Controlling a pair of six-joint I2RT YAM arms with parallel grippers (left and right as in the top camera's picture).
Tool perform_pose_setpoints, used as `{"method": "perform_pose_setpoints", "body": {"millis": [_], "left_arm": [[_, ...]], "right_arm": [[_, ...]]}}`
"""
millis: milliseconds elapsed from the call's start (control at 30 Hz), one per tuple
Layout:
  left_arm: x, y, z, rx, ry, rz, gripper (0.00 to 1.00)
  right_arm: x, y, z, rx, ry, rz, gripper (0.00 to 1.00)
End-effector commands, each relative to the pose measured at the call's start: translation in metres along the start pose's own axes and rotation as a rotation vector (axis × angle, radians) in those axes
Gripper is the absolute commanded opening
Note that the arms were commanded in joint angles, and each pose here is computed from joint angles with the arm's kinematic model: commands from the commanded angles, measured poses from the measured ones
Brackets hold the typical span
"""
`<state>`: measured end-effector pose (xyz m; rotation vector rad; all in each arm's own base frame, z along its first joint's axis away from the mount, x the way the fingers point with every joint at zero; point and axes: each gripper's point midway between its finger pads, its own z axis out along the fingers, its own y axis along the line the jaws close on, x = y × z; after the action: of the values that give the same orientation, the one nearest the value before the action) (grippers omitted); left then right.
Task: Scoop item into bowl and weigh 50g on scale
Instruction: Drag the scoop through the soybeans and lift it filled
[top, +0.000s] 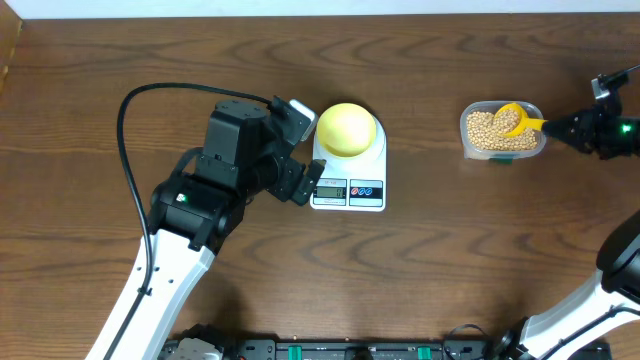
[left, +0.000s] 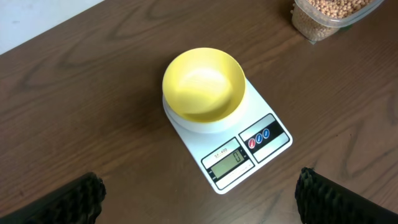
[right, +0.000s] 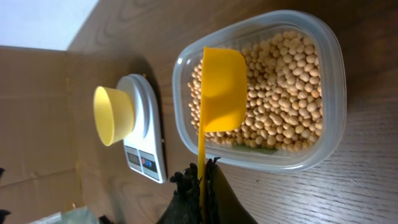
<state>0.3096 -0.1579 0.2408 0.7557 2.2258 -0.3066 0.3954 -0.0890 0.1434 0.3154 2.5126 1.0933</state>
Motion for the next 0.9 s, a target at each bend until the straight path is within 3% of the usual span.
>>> {"method": "perform_pose_setpoints", "body": {"millis": [0, 867], "left_arm": [[0.003, -0.001, 0.002, 0.013, 0.005, 0.001, 1.00], [0.003, -0.001, 0.002, 0.013, 0.005, 0.001, 1.00]], "right_arm": [[-0.004, 0.007, -0.004, -0.083, -0.034, 0.008, 0.01], [-0.013, 0.041, -0.014, -0.293, -0.098, 0.033, 0.01]]}}
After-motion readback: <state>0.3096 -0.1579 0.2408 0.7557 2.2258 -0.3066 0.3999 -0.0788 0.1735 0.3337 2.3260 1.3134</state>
